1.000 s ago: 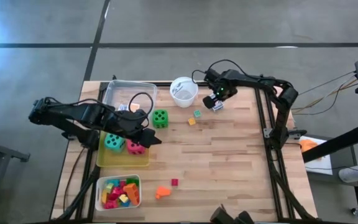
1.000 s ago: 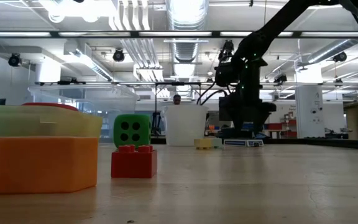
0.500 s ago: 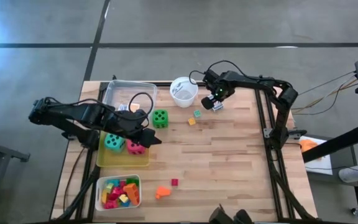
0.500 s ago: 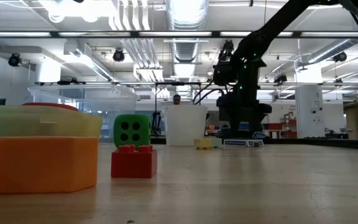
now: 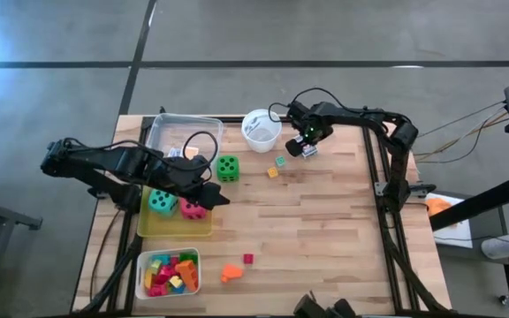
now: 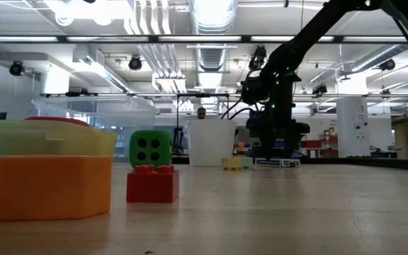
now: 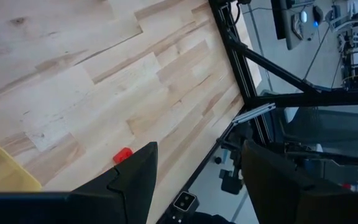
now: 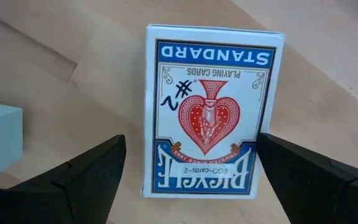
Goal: Pick & Place Toys
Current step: Put the red deck of cards into the transparent bin
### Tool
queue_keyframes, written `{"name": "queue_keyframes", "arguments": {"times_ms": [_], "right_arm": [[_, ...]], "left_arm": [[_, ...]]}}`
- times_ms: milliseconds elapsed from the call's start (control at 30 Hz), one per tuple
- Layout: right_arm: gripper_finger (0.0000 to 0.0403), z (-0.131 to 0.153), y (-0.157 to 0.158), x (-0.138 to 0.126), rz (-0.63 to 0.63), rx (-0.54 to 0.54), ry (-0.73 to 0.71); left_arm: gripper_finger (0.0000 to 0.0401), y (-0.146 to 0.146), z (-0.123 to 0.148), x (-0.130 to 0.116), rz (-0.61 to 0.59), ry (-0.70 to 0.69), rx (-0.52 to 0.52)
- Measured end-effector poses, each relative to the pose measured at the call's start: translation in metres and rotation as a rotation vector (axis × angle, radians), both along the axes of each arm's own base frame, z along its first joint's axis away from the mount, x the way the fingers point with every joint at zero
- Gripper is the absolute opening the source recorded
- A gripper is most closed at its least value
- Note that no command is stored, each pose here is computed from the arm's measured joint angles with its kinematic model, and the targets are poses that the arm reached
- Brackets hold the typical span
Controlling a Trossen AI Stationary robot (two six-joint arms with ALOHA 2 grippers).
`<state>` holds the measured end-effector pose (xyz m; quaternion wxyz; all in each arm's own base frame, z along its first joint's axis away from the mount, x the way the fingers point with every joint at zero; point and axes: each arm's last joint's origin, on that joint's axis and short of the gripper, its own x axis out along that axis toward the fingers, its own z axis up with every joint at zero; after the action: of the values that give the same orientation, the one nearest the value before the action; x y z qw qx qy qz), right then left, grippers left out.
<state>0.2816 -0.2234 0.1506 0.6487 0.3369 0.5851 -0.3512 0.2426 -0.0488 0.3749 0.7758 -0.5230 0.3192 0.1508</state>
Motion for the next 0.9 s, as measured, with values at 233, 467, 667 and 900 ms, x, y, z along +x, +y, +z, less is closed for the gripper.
{"name": "queue_keyframes", "arguments": {"times_ms": [233, 467, 667, 900], "right_arm": [[0.0361, 0.0007, -0.0001, -0.0024, -0.026, -0.025, 0.019], [0.0361, 0.003, 0.0002, -0.0041, -0.028, -0.021, 0.018], [0.035, 0.0031, -0.0009, -0.005, -0.032, -0.035, 0.029], [0.03, 0.0028, -0.0007, -0.0056, -0.025, -0.041, 0.035]], "left_arm": [[0.022, -0.0001, 0.0, 0.0, -0.003, 0.001, -0.002], [0.022, -0.0001, 0.0001, -0.0001, -0.003, 0.0, -0.002], [0.022, -0.0002, 0.0, 0.0, -0.004, 0.0, -0.002], [0.022, -0.0001, 0.0, 0.0, -0.003, 0.0, -0.002]]}}
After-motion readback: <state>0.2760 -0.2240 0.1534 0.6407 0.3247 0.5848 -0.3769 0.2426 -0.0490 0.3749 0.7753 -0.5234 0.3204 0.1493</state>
